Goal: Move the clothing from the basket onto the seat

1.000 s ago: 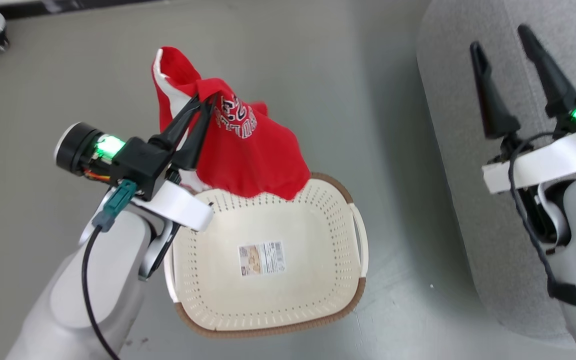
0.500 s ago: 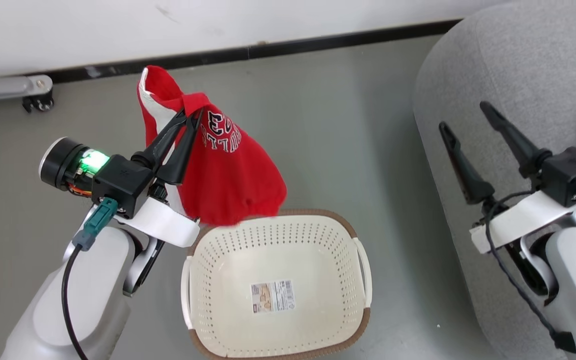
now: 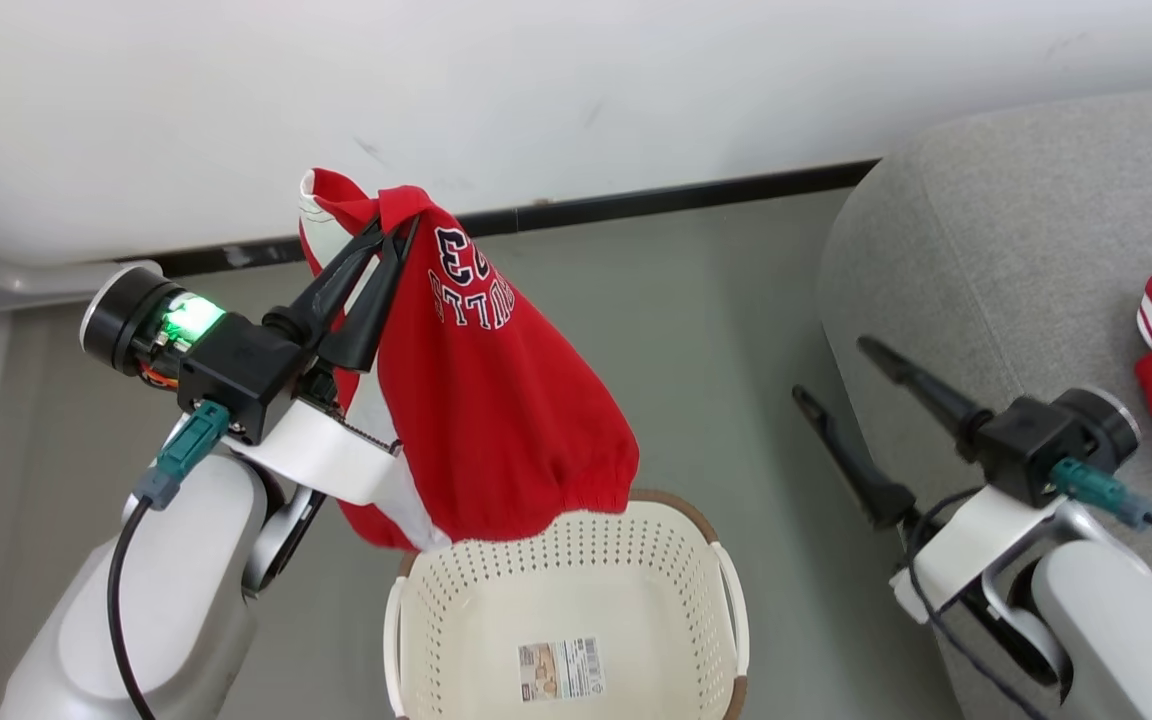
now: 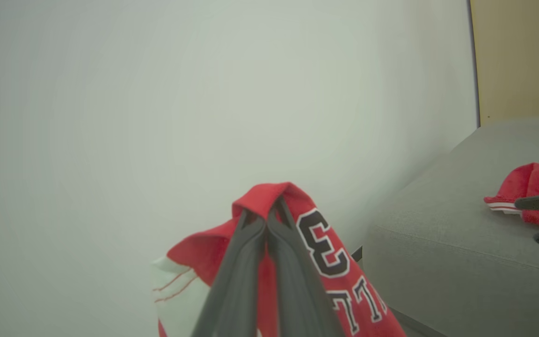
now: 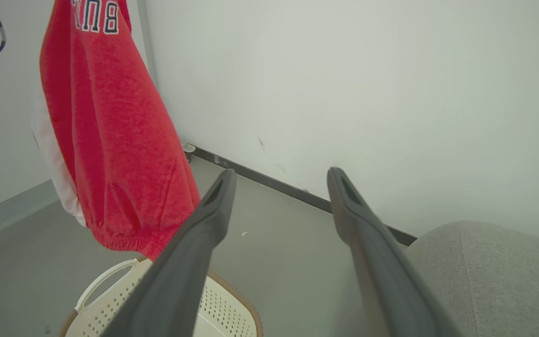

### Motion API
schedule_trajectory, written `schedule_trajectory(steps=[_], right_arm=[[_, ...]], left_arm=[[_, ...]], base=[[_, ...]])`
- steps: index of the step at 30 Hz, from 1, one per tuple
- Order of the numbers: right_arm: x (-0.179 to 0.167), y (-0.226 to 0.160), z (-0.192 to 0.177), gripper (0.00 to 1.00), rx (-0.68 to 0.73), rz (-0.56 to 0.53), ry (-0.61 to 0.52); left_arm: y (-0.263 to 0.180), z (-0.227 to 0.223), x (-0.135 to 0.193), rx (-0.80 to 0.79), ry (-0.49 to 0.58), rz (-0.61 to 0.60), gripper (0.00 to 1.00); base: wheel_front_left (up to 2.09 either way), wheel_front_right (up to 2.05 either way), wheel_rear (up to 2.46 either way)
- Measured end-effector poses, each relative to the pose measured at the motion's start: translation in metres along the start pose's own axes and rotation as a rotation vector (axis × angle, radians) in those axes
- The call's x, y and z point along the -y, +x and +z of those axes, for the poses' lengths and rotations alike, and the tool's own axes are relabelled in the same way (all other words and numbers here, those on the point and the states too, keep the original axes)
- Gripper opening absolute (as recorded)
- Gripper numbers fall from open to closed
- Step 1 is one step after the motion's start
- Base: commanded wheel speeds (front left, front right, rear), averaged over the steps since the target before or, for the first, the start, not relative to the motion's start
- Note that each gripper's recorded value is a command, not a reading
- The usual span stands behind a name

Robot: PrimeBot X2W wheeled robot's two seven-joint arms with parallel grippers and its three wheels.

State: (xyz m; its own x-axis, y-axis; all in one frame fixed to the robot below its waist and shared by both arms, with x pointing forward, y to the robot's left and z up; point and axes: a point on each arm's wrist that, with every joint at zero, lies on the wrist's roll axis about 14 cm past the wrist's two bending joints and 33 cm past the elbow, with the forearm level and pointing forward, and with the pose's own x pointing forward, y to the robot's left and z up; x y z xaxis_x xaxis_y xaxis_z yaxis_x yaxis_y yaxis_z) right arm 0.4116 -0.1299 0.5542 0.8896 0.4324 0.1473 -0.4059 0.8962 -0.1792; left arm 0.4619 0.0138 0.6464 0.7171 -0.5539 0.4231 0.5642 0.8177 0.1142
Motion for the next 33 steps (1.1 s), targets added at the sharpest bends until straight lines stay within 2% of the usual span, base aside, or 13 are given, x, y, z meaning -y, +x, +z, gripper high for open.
schedule_trajectory(steps=[14,19,26,33], right_arm=[[-0.039,-0.025,0.007,1.00,-0.050,0.123,0.024],[-0.063,-0.031,0.004,1.00,-0.083,0.206,0.030],[-0.103,-0.027,0.017,1.00,-0.075,0.343,0.056],[-0.114,-0.022,0.022,1.00,-0.095,0.408,0.073]], left_arm=[[-0.009,0.041,0.033,0.041,0.015,-0.088,0.00],[-0.010,0.057,0.048,0.071,0.018,-0.128,0.00],[-0.011,0.077,0.065,0.109,0.014,-0.161,0.00],[-0.011,0.091,0.078,0.139,0.005,-0.192,0.00]], base=[[0.00,0.00,0.00],[0.00,0.00,0.00],[0.00,0.00,0.00],[0.00,0.00,0.00]])
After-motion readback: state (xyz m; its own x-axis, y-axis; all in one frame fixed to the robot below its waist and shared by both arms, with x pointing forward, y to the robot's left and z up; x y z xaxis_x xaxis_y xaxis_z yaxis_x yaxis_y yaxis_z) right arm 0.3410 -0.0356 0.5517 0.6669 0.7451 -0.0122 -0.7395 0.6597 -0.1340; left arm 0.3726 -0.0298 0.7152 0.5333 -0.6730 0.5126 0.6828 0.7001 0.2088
